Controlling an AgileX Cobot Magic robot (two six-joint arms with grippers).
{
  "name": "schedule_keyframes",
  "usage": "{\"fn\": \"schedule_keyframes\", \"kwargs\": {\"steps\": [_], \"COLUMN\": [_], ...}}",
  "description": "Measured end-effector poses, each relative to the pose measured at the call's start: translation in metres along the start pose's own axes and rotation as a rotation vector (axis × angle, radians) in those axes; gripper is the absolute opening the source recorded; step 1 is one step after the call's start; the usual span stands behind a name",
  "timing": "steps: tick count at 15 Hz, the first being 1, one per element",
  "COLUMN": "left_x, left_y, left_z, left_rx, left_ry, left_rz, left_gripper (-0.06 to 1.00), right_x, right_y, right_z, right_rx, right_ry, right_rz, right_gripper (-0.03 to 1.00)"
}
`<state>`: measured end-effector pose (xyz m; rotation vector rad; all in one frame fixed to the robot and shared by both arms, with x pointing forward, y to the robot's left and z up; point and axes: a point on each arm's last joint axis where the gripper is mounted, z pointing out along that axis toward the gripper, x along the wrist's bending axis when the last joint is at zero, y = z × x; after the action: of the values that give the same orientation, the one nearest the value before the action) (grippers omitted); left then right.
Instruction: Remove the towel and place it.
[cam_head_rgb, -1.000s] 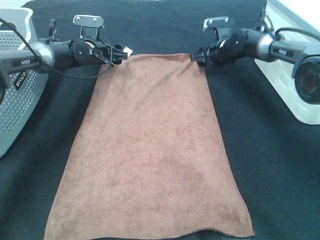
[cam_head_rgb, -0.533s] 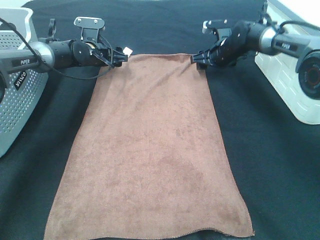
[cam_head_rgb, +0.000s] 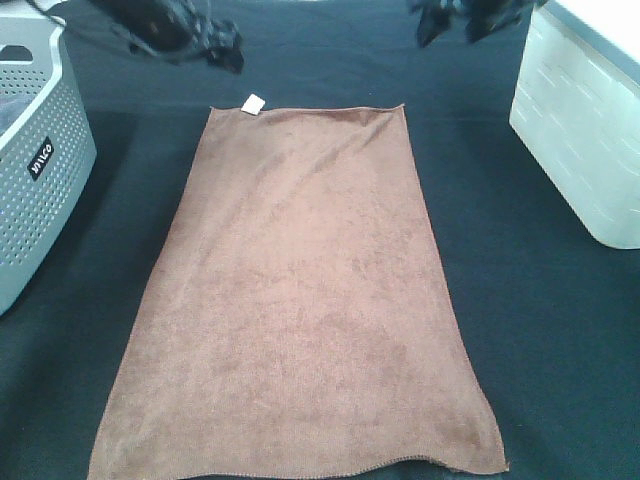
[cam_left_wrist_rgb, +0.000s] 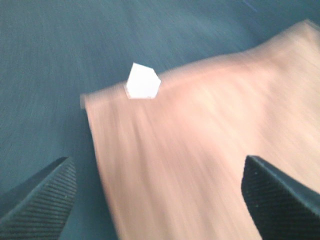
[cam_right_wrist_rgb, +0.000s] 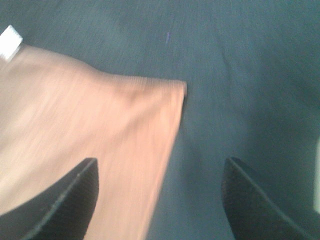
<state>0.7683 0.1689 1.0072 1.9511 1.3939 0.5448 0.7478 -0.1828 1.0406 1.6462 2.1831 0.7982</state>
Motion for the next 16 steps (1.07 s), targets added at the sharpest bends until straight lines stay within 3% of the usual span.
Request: {"fn": "schedule_keyframes", "kwargs": {"steps": [3,6,8,13,16], "left_x": [0.009,0.061,0.075,0.076,0.057], "left_y": [0.021,0.035,0.037,0.029,-0.017], "left_z": [-0.078,-0.159,-0.194,-0.229,-0.258], "left_rx": [0.104,0.058,0.048,0.108,0.224], "left_ry": [0.054,0.182,0.218,0.267,0.252], "left_rz": [-0.069,-0.175,-0.219,-0.245,-0.276], "left_gripper": [0.83,0.83,0.83,0.83,0.83], "right_x": [-0.003,-0.034,-0.046,-0.035,-0.016], "right_y": [0.016,0.011,0.003,-0.018,-0.096], "right_z": [-0.087,-0.159,-0.183,-0.227,-0.253], "right_rx": [-0.076,-0.086,-0.050,-0.050,0.102], "right_ry": [-0.018,-0.078,-0.104,-0.123,-0.123], "right_rz": [0.054,0.127,0.153,0.151,0.174], "right_gripper": [0.68,0.68,0.68,0.68,0.68]}}
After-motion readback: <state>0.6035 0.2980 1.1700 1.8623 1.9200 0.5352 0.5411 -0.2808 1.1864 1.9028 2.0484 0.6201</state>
